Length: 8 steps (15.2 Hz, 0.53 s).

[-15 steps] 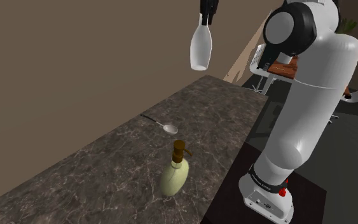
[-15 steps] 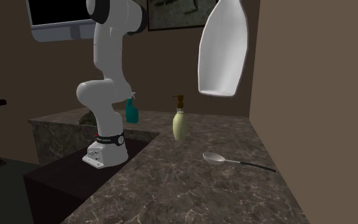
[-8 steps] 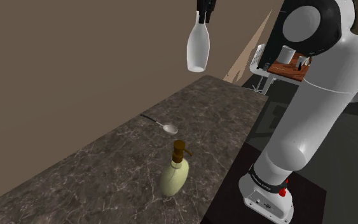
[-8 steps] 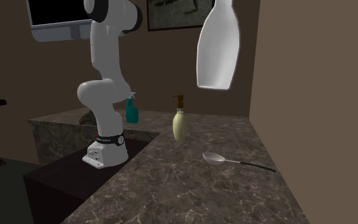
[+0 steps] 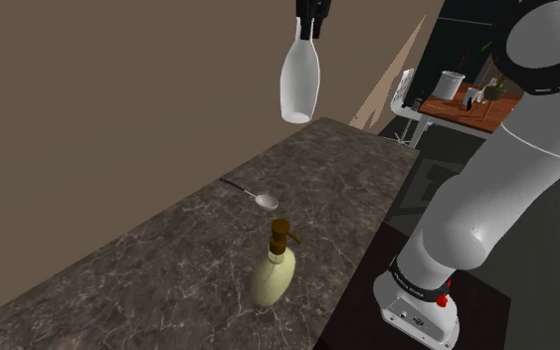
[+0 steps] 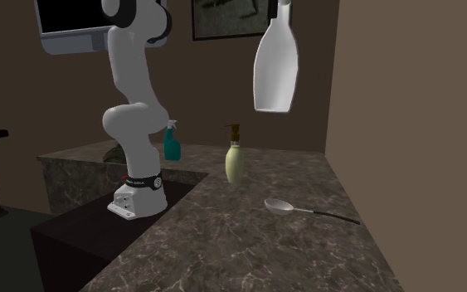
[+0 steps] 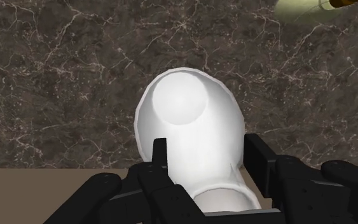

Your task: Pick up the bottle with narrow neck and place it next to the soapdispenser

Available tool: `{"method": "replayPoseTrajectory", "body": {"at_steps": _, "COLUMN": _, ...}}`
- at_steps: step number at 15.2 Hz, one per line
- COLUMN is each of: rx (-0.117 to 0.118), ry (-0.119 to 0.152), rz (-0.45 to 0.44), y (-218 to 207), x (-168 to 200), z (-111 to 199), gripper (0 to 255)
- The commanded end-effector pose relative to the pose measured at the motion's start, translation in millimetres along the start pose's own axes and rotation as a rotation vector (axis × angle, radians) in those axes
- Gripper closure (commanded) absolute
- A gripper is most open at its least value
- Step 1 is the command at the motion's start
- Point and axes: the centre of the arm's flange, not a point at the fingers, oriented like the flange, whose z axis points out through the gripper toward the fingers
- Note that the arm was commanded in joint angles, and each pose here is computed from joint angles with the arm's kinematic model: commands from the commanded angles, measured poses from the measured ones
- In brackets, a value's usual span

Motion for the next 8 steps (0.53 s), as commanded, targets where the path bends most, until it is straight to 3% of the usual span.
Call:
{"method": "replayPoseTrajectory", "body": {"at_steps": 1, "rx": -0.001, "ry": 0.0, "rz": 0.002, "y": -28.8, "x": -7.3, "z": 0.4, "gripper": 255}}
{"method": "replayPoseTrajectory", "body": {"at_steps": 8, "rx": -0.001, "ry": 0.0, "rz": 0.002, "y": -119.3, "x": -25.9, "z": 1.8, "gripper": 255}}
